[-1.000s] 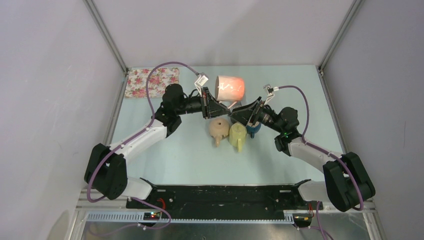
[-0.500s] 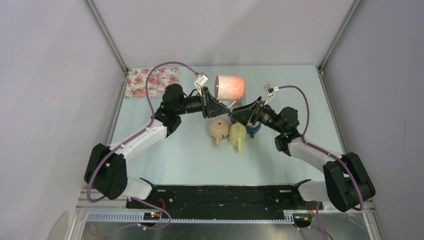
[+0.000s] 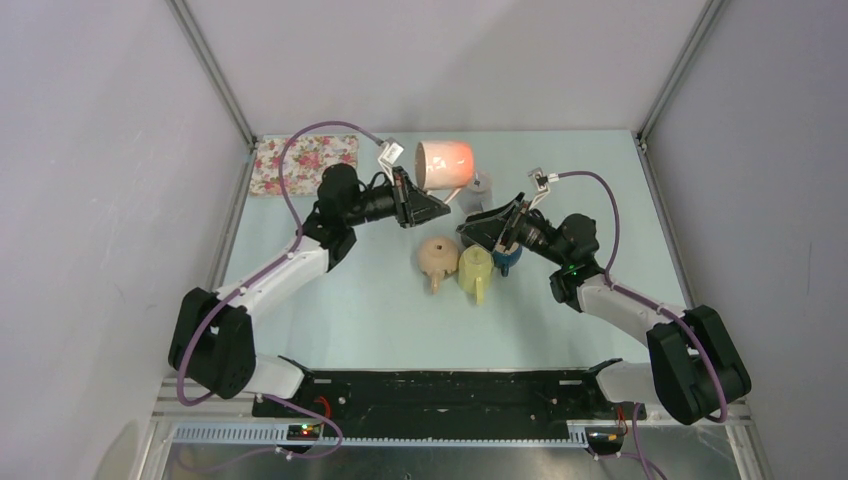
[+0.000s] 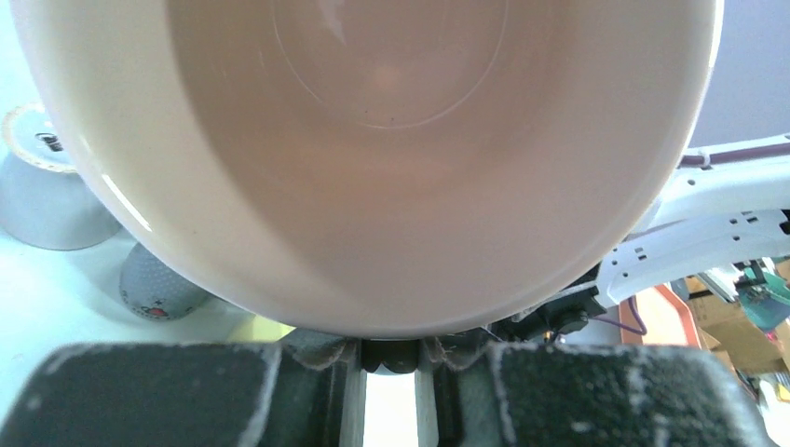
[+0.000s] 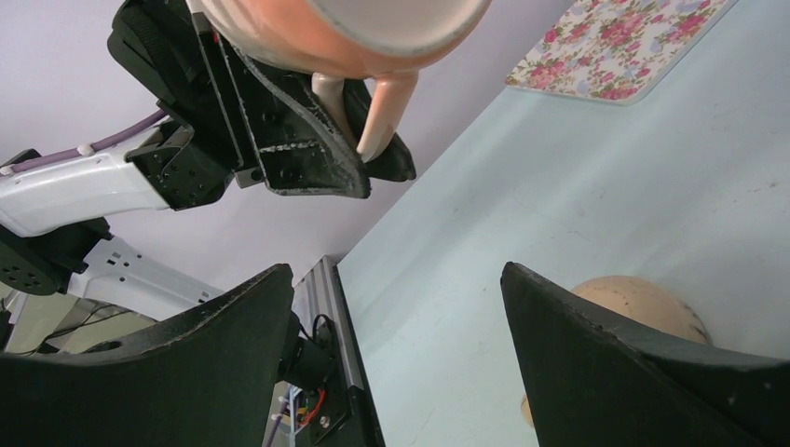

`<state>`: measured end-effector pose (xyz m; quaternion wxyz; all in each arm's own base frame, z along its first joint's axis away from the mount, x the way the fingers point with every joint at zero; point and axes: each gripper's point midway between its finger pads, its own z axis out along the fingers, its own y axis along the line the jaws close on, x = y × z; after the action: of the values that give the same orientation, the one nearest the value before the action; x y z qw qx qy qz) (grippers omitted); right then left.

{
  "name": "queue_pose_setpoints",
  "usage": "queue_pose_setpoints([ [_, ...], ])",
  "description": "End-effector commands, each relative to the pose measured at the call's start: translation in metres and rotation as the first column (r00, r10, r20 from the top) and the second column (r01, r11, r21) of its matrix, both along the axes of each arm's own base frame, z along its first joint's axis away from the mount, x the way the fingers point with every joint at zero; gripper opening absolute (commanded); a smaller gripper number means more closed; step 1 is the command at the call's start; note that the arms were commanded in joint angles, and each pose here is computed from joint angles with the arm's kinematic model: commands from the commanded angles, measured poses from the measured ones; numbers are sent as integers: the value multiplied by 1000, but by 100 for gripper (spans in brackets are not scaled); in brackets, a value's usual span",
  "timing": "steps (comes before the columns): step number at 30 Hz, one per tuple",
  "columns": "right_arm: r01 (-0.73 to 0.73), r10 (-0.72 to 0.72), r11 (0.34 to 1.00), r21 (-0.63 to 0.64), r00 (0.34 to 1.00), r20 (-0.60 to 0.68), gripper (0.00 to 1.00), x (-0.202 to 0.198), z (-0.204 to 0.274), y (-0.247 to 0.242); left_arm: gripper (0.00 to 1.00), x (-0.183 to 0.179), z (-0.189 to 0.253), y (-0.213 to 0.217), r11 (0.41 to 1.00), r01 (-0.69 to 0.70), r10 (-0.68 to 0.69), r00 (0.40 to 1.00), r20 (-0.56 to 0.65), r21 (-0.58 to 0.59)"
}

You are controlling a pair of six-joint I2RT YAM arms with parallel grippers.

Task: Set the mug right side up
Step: Turn over the cup at the center of the board.

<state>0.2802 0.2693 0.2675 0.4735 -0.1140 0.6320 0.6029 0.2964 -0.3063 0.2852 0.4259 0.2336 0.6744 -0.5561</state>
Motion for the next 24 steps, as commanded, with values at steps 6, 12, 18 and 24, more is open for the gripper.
queue_pose_setpoints([
  [6, 23, -24, 1000, 16, 998, 61, 87, 0, 14, -5, 0, 27, 43, 30, 982, -182, 189, 963, 194, -53],
  [12, 24, -25, 1000, 16, 998, 58, 87, 0, 14, -4, 0, 62, 35, 65, 925, -378, 360, 898, 253, 26],
  [18, 25, -26, 1000, 14, 998, 60, 87, 0, 14, -5, 0, 90, 33, 111, 855, -515, 484, 831, 273, 53],
  [24, 27, -28, 1000, 15, 998, 64, 87, 0, 15, -5, 0, 112, 37, 165, 771, -631, 577, 751, 321, 89],
])
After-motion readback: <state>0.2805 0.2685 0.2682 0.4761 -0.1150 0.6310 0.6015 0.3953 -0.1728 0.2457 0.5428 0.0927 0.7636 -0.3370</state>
